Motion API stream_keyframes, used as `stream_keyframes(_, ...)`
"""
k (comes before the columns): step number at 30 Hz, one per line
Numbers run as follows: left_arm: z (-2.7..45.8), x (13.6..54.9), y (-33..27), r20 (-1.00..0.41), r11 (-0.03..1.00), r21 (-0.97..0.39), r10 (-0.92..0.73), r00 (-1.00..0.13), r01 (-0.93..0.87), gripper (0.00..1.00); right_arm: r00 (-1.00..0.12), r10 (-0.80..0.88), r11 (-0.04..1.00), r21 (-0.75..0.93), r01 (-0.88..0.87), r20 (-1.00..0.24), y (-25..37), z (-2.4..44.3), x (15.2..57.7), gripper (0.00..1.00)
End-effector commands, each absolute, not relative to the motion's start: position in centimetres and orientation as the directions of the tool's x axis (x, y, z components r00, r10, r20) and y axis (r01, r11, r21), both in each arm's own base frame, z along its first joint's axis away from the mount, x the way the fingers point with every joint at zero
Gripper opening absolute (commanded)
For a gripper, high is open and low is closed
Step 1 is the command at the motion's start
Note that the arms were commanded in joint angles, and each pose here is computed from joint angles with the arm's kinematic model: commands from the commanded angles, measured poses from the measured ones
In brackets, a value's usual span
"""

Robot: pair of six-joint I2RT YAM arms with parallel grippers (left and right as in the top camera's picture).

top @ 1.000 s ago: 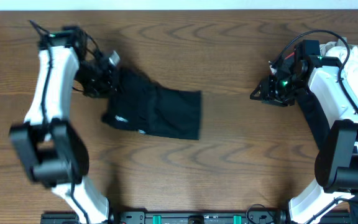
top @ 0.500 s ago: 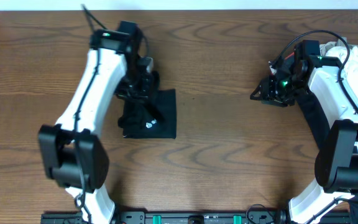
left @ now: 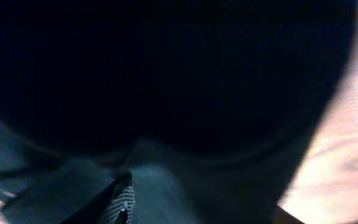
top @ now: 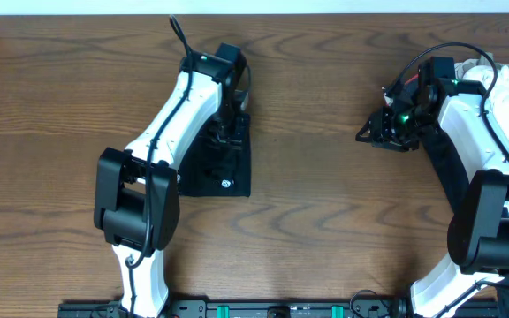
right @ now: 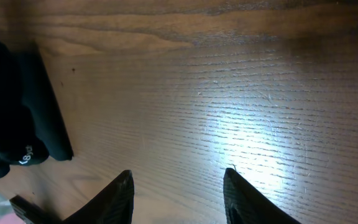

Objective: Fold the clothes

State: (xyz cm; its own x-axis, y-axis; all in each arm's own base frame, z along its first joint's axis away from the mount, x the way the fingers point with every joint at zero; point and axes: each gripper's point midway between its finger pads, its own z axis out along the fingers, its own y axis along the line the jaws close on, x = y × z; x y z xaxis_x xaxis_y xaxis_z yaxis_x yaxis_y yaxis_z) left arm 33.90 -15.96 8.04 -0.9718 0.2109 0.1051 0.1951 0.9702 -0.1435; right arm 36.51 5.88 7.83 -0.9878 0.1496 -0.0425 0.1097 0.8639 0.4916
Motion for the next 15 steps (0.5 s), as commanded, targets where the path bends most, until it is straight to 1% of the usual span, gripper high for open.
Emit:
stream_keyframes(1, 10.1, 34.2, -16.4, 0.087, 0.973, -0.173, 0.17, -0.982, 0.153, 0.5, -0.989, 0.129, 0.858, 0.508, 0.073, -0.075, 6.3, 8.8, 36.7, 0.46)
stream_keyframes(4, 12.1, 34.5, -15.2, 0.071, 0.98, -0.151, 0.144, -0.987, 0.132, 0.5, -0.989, 0.125, 0.856, 0.512, 0.069, -0.077, 6.4, 8.8, 36.7, 0.48)
stream_keyframes(5, 12.7, 34.7, -14.4, 0.064, 0.984, -0.133, 0.131, -0.989, 0.121, 0.5, -0.991, 0.105, 0.849, 0.527, 0.043, -0.088, 6.7, 9.0, 36.7, 0.48)
stream_keyframes(9, 14.8, 35.2, -10.6, 0.022, 0.996, -0.074, 0.058, -0.998, 0.056, 0.5, -0.987, 0.0, 0.77, 0.63, -0.102, -0.16, 9.0, 10.5, 36.6, 0.47)
stream_keyframes(10, 15.2, 35.4, -9.8, 0.015, 0.997, -0.071, 0.037, -0.999, 0.036, 0.52, -0.984, -0.014, 0.751, 0.649, -0.127, -0.176, 9.5, 10.8, 36.7, 0.47)
stream_keyframes(12, 15.5, 35.7, -8.3, 0.007, 0.997, -0.075, -0.006, -1.0, -0.006, 0.53, -0.979, -0.033, 0.717, 0.678, -0.164, -0.202, 10.6, 11.4, 36.8, 0.46)
stream_keyframes(14, 15.2, 35.9, -7.2, 0.01, 0.996, -0.075, -0.037, -0.999, -0.038, 0.52, -0.973, -0.05, 0.686, 0.7, -0.197, -0.224, 11.7, 11.9, 36.9, 0.43)
stream_keyframes(15, 14.8, 35.9, -6.8, 0.016, 0.996, -0.074, -0.049, -0.999, -0.05, 0.49, -0.969, -0.062, 0.661, 0.717, -0.22, -0.24, 12.6, 12.4, 36.9, 0.4)
